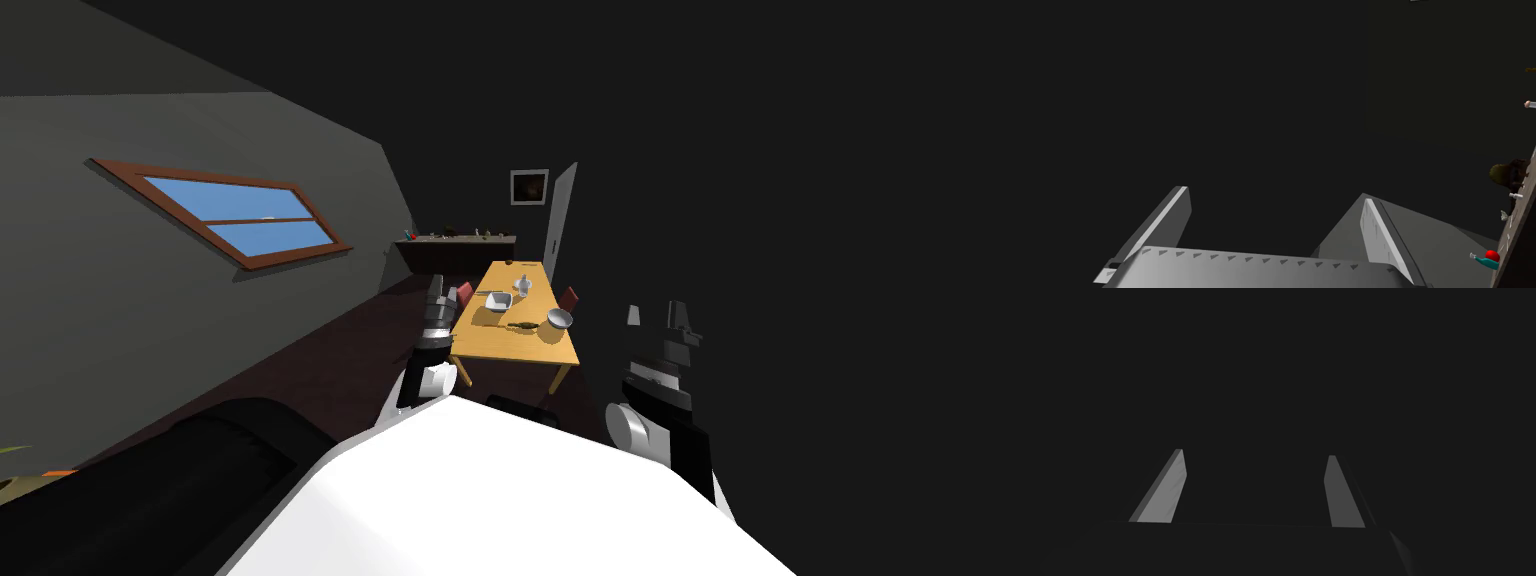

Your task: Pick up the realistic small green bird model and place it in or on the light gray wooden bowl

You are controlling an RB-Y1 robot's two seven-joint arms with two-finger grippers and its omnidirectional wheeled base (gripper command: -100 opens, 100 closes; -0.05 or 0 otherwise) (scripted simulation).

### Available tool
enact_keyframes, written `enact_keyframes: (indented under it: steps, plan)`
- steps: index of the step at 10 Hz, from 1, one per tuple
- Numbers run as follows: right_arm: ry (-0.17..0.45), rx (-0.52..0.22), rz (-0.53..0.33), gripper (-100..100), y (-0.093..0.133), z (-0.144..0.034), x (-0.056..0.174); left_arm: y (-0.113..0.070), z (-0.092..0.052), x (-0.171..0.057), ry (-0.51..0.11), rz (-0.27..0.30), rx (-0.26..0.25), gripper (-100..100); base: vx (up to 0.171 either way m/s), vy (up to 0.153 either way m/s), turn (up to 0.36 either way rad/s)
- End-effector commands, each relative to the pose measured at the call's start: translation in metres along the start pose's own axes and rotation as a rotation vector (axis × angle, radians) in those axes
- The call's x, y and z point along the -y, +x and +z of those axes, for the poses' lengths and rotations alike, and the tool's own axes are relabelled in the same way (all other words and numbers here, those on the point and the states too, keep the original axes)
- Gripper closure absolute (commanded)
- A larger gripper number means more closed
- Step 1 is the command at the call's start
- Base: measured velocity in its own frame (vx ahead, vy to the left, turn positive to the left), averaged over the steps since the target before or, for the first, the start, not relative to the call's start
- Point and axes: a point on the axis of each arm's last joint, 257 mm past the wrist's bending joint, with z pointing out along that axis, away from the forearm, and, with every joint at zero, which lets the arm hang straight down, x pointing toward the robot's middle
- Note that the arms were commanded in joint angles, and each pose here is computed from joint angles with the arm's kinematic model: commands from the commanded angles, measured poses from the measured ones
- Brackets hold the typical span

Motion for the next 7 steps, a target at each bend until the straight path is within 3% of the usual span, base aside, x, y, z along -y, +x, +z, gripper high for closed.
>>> enact_keyframes:
  steps: [1, 4, 5, 6, 7]
  plan:
    - [0.000, 0.000, 0.000, 0, 0.000, 0.000, 0.000, 0.001, 0.000, -0.009, -0.020, 0.015, -0.028, -100, -0.004, 0.007, -0.054]
    - [0.000, 0.000, 0.000, 0, 0.000, 0.000, 0.000, -0.003, -0.001, -0.046, -0.103, 0.053, -0.080, -100, -0.013, 0.027, -0.097]
    - [0.000, 0.000, 0.000, 0, 0.000, 0.000, 0.000, -0.008, -0.002, -0.061, -0.141, 0.066, -0.091, -100, -0.010, 0.045, -0.129]
    - [0.000, 0.000, 0.000, 0, 0.000, 0.000, 0.000, -0.008, -0.002, -0.062, -0.144, 0.066, -0.091, -100, -0.009, 0.031, -0.050]
    - [0.000, 0.000, 0.000, 0, 0.000, 0.000, 0.000, -0.016, -0.003, -0.081, -0.190, 0.080, -0.096, -100, -0.013, 0.022, -0.088]
